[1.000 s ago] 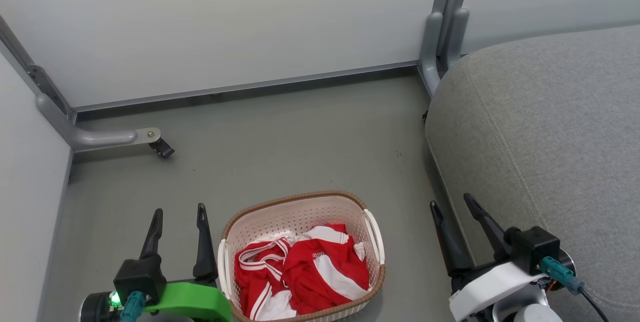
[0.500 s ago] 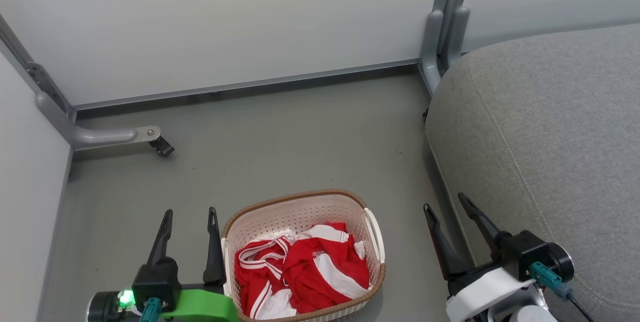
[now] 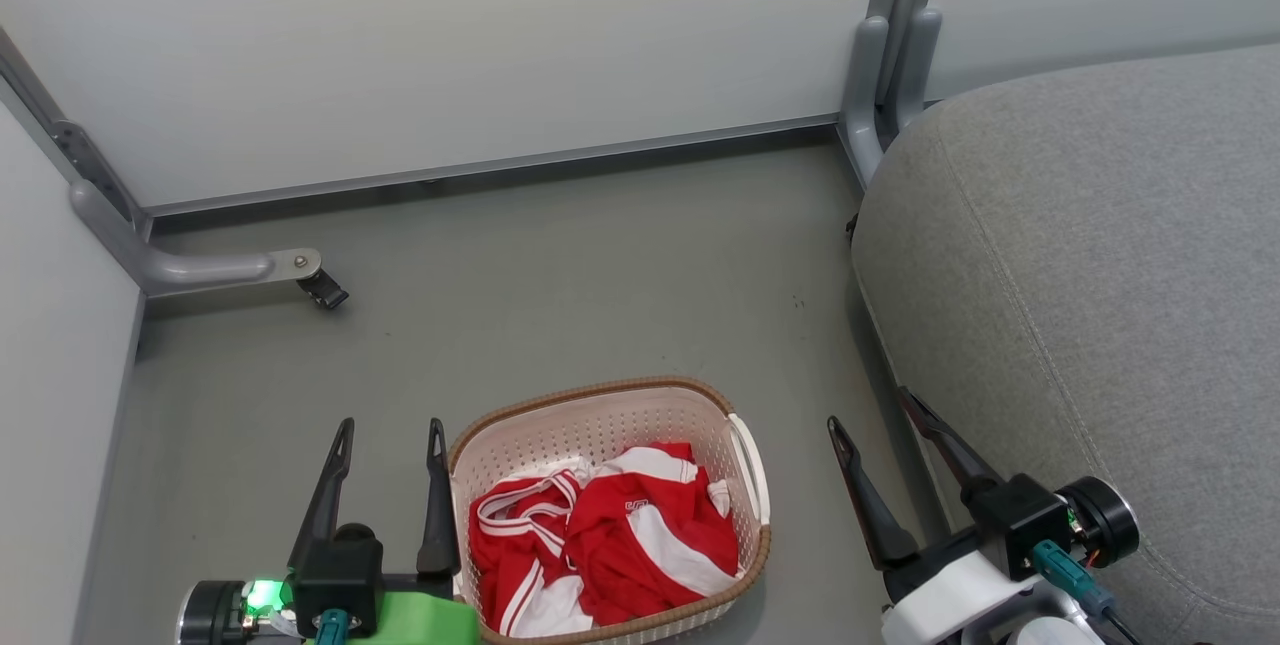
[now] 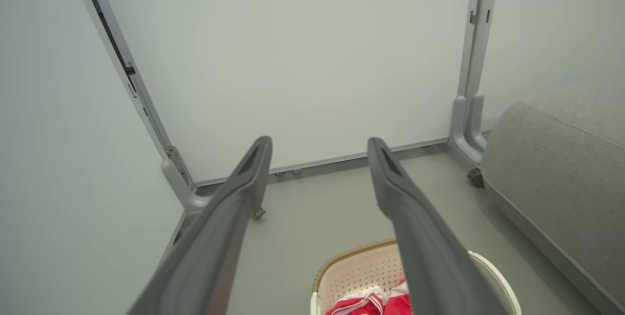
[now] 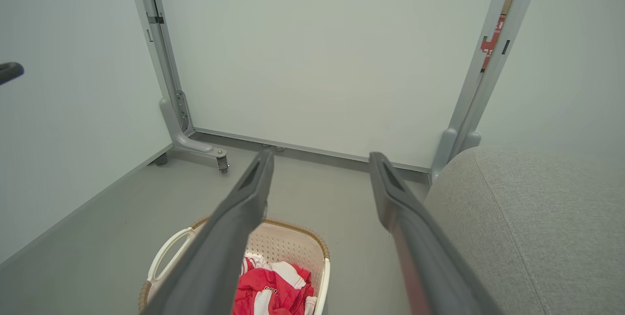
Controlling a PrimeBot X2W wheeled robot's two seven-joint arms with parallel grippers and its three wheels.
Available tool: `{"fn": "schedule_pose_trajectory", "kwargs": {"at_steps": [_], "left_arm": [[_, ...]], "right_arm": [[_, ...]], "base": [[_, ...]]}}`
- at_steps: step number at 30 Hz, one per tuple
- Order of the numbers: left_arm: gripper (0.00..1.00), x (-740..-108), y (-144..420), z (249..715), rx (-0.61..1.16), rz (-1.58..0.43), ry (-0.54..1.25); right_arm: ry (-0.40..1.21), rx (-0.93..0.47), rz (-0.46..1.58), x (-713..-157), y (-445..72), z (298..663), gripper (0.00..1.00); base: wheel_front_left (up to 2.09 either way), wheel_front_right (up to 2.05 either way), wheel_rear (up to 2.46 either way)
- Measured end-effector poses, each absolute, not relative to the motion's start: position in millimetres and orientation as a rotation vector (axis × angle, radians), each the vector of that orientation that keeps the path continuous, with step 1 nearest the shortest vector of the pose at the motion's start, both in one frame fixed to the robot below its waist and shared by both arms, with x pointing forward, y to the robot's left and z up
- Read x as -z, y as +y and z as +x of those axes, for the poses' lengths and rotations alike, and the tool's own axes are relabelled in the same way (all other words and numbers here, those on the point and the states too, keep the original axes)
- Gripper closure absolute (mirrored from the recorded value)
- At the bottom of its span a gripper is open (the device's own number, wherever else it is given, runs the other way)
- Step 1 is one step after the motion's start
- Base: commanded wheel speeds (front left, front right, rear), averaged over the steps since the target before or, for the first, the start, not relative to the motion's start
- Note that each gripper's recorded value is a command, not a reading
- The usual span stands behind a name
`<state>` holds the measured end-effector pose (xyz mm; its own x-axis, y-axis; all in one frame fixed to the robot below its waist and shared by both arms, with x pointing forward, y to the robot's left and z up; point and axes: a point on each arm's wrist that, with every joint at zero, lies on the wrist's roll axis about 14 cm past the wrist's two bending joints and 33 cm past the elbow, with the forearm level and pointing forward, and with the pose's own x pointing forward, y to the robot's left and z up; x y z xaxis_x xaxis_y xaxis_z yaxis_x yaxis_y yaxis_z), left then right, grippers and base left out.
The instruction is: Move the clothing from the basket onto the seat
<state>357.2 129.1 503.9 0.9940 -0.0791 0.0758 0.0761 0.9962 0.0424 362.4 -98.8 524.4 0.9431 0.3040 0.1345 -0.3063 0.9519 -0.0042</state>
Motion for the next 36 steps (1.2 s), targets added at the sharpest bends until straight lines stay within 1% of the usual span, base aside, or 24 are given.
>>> {"fn": "schedule_pose_trajectory", "kwargs": {"at_steps": [16, 23, 29, 34, 36], "left_arm": [[0.0, -502.7, 127.7, 357.6, 0.082, 0.043, -0.077], [0.0, -477.3, 117.8, 358.4, 0.143, 0.085, -0.004], [0.0, -438.3, 103.8, 375.6, 0.234, 0.155, 0.104], [0.0, -409.4, 87.9, 401.9, 0.34, 0.209, 0.171], [0.0, -390.4, 81.8, 411.5, 0.407, 0.249, 0.217]], "right_arm": [[-0.134, -0.304, 0.011, -523.7, -101.4, 363.4, 0.0], [-0.109, -0.29, 0.017, -515.5, -105.6, 368.8, 0.0], [-0.103, -0.276, 0.009, -511.5, -110.9, 391.9, 0.0], [-0.08, -0.274, -0.006, -499.1, -112.7, 414.8, 0.0], [-0.065, -0.27, -0.007, -491.1, -114.4, 425.2, 0.0]], "base": [[0.0, 0.0, 0.0], [0.0, 0.0, 0.0], [0.0, 0.0, 0.0], [0.0, 0.0, 0.0], [0.0, 0.0, 0.0]]}}
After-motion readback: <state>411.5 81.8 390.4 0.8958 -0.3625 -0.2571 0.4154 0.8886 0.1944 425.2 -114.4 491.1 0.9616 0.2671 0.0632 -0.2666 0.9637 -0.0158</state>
